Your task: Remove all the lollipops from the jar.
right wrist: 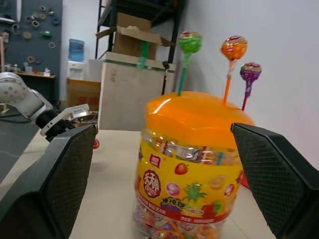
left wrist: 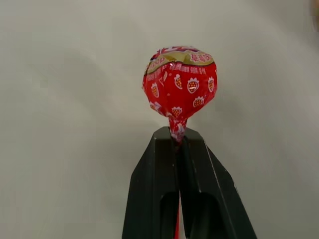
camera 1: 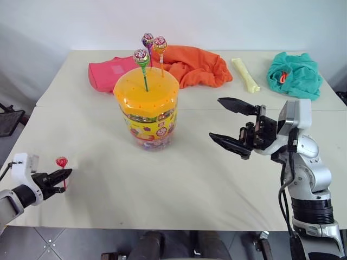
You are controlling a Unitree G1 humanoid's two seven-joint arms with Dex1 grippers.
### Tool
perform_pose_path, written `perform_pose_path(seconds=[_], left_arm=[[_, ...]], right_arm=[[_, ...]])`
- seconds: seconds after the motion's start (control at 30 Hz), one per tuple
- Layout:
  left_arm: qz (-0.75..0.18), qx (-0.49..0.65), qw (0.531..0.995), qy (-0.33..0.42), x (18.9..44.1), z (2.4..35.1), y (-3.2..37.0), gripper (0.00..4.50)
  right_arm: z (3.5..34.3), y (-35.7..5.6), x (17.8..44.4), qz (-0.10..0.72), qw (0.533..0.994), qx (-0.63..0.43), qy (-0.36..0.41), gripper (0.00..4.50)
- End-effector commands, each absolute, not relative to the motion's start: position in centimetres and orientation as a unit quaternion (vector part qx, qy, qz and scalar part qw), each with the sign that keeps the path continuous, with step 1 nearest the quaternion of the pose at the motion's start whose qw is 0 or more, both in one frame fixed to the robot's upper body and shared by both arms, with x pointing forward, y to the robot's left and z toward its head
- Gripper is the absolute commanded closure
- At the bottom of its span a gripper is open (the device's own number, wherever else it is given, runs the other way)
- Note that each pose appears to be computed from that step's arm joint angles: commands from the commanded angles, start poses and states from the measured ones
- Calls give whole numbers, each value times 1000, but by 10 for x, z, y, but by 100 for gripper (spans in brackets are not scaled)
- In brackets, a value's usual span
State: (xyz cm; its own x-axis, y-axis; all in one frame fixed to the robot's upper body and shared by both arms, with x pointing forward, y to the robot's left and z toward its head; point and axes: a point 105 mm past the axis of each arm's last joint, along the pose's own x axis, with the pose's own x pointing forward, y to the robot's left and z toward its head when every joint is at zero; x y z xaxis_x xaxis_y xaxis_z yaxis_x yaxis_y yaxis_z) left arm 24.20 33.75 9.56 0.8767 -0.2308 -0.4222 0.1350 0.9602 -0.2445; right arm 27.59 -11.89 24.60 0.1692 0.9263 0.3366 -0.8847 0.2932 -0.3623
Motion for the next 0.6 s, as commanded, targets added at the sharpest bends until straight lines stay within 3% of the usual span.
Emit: perform_pose_path(seconds=[0.03,0.17,0.4,0.6], left_arm=[[-83,-99,967,218,239,92,343,448],[-96,-114,971,188,240,100,340,365],[-108,-77,984,121,227,127,359,159],[-174,-16,985,8,205,179,362,159]], right_arm=[[254,-119,275,591,759,-54,-266,0],[251,-116,274,595,759,-47,-259,0],[251,-114,276,598,759,-35,-256,0],[268,-105,290,587,769,1,-254,0]])
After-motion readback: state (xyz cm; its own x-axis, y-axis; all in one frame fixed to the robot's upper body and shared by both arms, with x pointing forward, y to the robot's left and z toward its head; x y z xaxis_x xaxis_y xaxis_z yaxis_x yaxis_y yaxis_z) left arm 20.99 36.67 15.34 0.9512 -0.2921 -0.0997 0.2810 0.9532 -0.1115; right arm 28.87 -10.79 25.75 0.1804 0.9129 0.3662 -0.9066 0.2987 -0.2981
